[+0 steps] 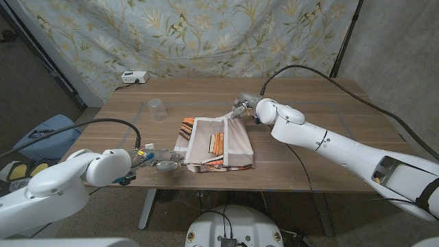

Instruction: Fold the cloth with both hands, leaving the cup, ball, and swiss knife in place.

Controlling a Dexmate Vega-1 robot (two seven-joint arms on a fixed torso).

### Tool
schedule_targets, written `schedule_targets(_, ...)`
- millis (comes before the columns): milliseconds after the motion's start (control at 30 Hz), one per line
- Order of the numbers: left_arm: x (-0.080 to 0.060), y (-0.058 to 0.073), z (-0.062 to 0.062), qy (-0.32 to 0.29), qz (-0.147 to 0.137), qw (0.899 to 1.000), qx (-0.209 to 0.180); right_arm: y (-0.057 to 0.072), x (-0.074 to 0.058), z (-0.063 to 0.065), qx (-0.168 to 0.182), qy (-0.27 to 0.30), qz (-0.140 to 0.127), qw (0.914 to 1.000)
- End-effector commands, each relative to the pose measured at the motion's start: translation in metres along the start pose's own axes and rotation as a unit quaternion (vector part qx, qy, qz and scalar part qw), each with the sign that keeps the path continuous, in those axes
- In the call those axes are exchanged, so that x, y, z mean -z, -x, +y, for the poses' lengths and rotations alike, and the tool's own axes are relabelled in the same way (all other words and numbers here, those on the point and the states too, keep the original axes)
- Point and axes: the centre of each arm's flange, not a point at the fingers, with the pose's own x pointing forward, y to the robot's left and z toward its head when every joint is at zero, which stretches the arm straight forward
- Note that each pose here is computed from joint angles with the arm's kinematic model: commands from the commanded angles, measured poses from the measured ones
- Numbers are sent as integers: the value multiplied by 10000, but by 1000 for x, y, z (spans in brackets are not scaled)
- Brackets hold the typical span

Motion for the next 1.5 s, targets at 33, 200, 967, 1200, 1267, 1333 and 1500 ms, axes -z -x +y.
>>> schedule_targets(33,0,1,0,1,1,10000,-18,0,-13,-7,13,67,-64,10000)
schedule_targets(200,1,1,0,25,10,10000,-41,-1,-18,-8,-21,99,-64,9999)
schedule_targets(967,2,2,1,23,18,10000,-64,2,-51,-10,-377,221,-256,9987)
schedule_targets(1200,2,2,1,13,-8,10000,-74,0,-65,-17,-361,278,-392,9982)
schedule_targets(1267,2,3,2,6,-1,10000,-99,-1,-69,-17,-359,301,-420,9980)
schedule_targets(1333,2,3,2,10,-12,10000,-84,-2,-71,-18,-379,305,-447,9978)
schedule_targets(1500,2,3,1,15,-24,10000,-75,-5,-77,-19,-392,339,-498,9974)
